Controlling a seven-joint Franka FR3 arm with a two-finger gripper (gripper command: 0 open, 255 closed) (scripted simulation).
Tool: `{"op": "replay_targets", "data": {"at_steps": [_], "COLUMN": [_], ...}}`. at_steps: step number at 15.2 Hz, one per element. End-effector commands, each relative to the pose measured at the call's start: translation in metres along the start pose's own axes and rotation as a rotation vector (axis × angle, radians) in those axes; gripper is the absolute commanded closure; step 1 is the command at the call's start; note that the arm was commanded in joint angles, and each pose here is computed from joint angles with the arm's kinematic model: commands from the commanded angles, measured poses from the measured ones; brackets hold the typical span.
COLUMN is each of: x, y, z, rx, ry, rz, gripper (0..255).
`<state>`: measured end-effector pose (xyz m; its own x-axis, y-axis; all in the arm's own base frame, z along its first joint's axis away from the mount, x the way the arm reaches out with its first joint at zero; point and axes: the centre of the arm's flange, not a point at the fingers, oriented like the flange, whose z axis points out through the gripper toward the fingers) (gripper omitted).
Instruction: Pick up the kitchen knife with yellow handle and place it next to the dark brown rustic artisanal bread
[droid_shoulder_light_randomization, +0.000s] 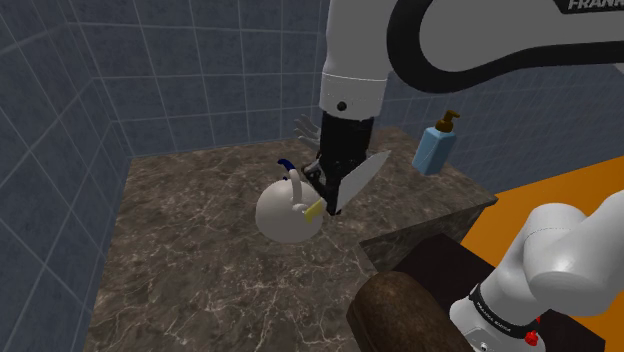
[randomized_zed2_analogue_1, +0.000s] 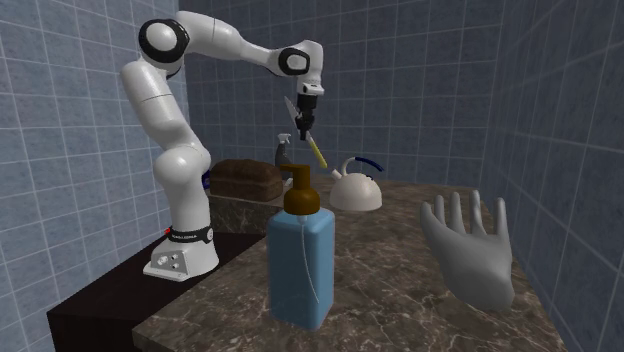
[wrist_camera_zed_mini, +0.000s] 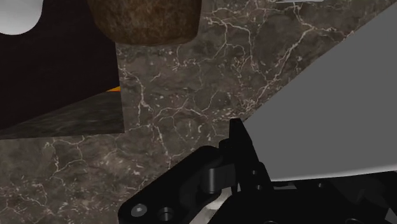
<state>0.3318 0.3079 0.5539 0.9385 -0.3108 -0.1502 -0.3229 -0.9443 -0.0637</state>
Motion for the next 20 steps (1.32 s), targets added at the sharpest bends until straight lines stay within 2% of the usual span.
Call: {"op": "replay_targets", "data": {"at_steps": [1, 20], "x": [-0.010, 0.005], "y": [-0.011, -0.004], "z": [0.007, 0.106], "rx": [0.000, 0.000], "ry": [0.000, 0.000], "rz": [0.001, 0.001], "gripper": [255, 255]}}
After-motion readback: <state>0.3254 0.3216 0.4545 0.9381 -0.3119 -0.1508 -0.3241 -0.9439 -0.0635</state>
